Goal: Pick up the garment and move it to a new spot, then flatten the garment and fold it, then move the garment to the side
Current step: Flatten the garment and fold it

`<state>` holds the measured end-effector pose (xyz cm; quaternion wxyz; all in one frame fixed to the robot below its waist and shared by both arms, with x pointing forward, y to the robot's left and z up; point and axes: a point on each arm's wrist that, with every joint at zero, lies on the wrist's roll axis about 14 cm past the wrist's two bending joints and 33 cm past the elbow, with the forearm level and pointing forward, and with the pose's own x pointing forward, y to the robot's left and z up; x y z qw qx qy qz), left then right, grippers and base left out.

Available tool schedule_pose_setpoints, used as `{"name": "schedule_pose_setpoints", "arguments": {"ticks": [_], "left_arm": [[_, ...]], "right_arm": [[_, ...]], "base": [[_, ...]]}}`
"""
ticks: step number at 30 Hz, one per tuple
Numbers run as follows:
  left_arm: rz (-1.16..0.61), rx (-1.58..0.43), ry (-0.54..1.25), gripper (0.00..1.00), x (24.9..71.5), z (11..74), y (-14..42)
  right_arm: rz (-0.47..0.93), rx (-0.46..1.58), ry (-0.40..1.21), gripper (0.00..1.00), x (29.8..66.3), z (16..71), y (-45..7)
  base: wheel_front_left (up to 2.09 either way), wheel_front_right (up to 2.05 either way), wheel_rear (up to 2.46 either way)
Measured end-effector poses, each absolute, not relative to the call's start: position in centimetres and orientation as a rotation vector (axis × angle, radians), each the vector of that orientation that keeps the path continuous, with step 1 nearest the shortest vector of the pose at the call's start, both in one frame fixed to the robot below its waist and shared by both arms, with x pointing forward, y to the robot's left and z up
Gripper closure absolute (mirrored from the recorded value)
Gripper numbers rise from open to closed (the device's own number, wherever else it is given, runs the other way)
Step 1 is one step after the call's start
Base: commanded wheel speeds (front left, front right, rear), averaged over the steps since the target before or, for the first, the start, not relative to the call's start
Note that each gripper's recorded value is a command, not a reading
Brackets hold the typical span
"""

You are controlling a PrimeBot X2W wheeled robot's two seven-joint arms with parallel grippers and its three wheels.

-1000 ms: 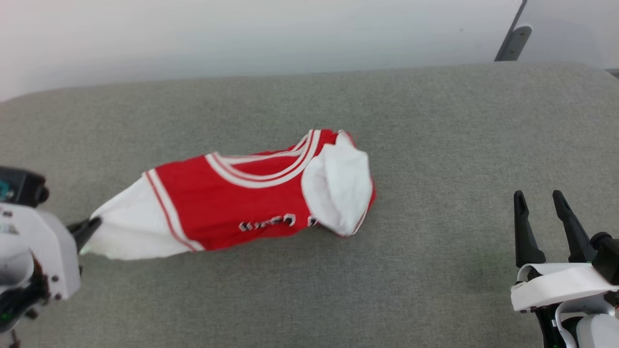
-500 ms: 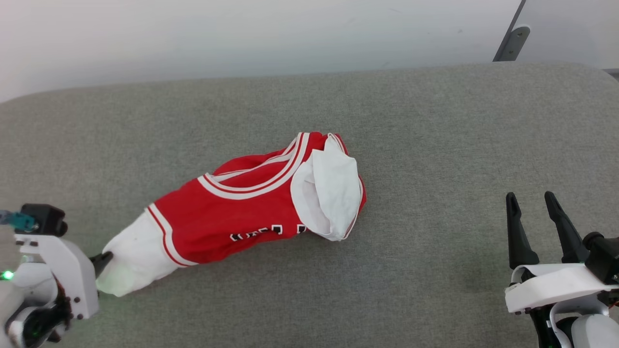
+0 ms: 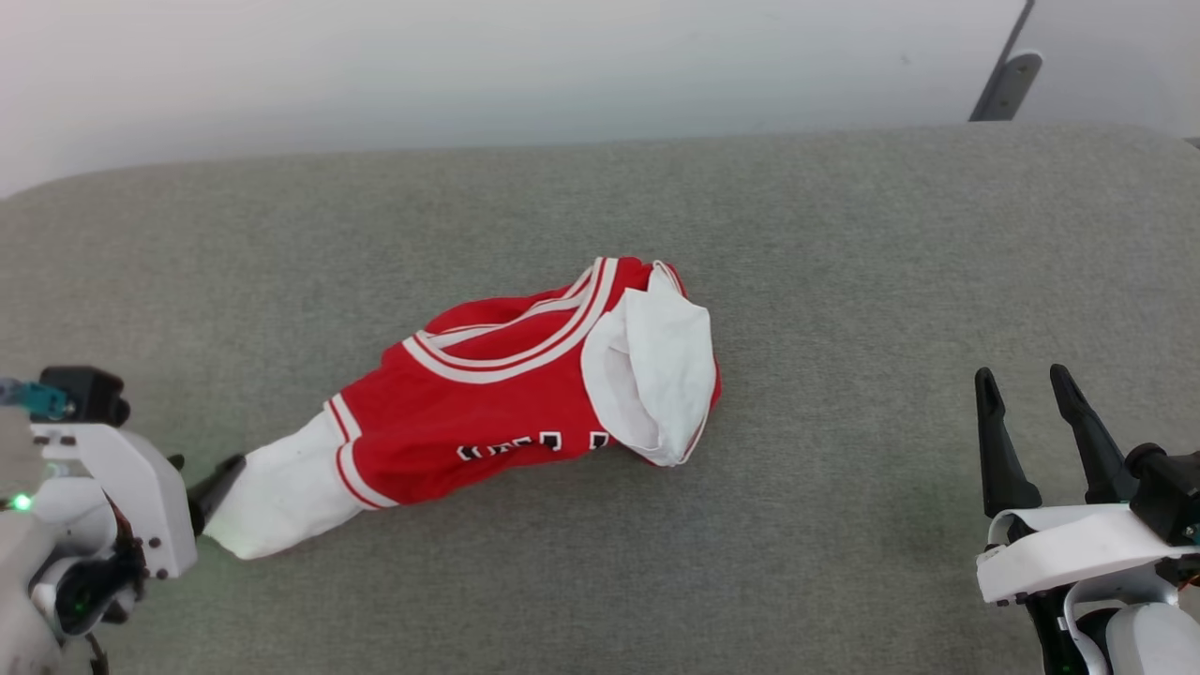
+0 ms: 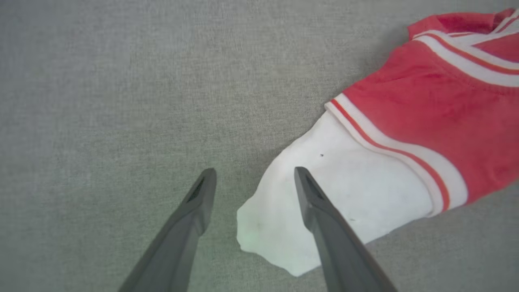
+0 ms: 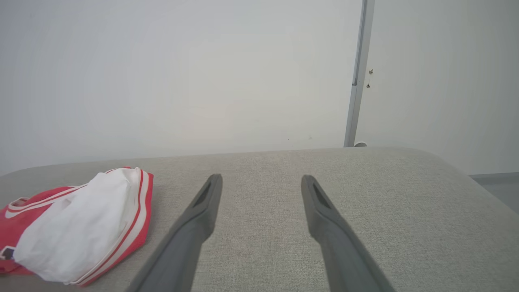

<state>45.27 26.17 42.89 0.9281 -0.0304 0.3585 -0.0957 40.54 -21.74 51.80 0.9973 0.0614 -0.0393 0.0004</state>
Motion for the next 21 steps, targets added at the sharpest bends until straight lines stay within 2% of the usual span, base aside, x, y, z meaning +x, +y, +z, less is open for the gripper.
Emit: {"name": "schedule_pose_setpoints", "arguments": {"ticks": [12, 16, 21], "left_arm": [[-0.203, -0.058, 0.434, 0.0, 45.7, 48.3, 26.4], [-0.165, -0.058, 0.304, 0.0, 44.0, 49.7, 27.1], [-0.084, -0.079, 0.224, 0.0, 42.1, 50.7, 28.3]], "right_arm": [[0.168, 0.144, -0.035, 0.0, 41.5, 51.4, -16.5], [0.274, 0.153, 0.015, 0.0, 41.9, 50.7, -12.9], [0.37, 0.145, 0.047, 0.0, 42.6, 50.7, -9.7]], "base": [[0.0, 0.0, 0.0], [0.0, 0.0, 0.0], [0.0, 0.0, 0.0]]}}
